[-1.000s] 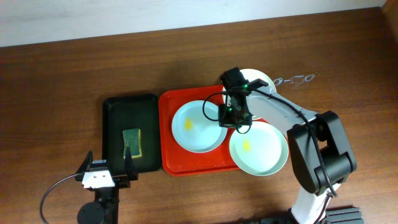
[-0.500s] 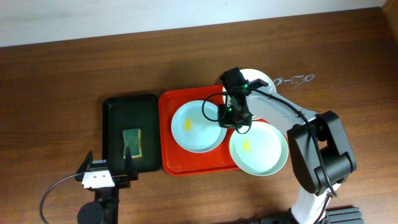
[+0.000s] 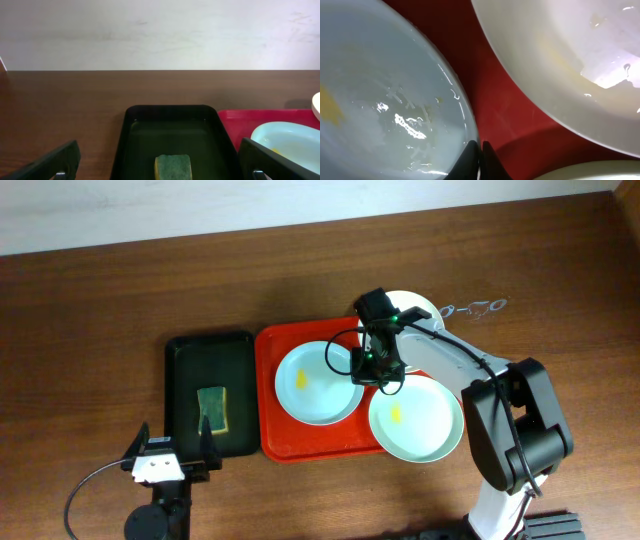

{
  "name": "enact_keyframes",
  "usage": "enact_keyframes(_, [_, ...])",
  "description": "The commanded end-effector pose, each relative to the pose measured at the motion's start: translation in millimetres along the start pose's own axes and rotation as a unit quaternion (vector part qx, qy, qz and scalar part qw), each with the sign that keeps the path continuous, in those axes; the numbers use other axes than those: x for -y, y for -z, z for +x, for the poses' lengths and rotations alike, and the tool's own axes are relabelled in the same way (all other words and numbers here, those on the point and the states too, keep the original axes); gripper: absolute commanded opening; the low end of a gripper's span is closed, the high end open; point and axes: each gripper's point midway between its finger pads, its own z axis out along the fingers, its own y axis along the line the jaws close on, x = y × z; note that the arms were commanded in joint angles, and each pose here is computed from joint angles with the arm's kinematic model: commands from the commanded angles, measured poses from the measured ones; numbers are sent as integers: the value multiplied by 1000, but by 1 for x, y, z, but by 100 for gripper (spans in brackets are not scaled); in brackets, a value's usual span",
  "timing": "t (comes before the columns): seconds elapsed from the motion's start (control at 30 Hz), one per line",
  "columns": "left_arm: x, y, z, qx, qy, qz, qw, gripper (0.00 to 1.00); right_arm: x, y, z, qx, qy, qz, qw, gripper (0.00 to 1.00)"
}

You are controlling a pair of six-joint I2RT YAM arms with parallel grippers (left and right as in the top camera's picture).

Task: Clean dirty plates on tray and stack at the side
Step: 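Lower the right gripper and pinch the light-blue plate's rim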

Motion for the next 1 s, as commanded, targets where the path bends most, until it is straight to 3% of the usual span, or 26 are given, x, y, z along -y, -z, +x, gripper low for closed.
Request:
enact_keyframes(0.0, [3,0,2,-2,-6,9,1000,99,-1,-2,-1,4,5,9,1000,11])
enact_keyframes(0.97, [3,0,1,-2,-6,8,1000,99,-1,-4,-3,27,43,50,997,4])
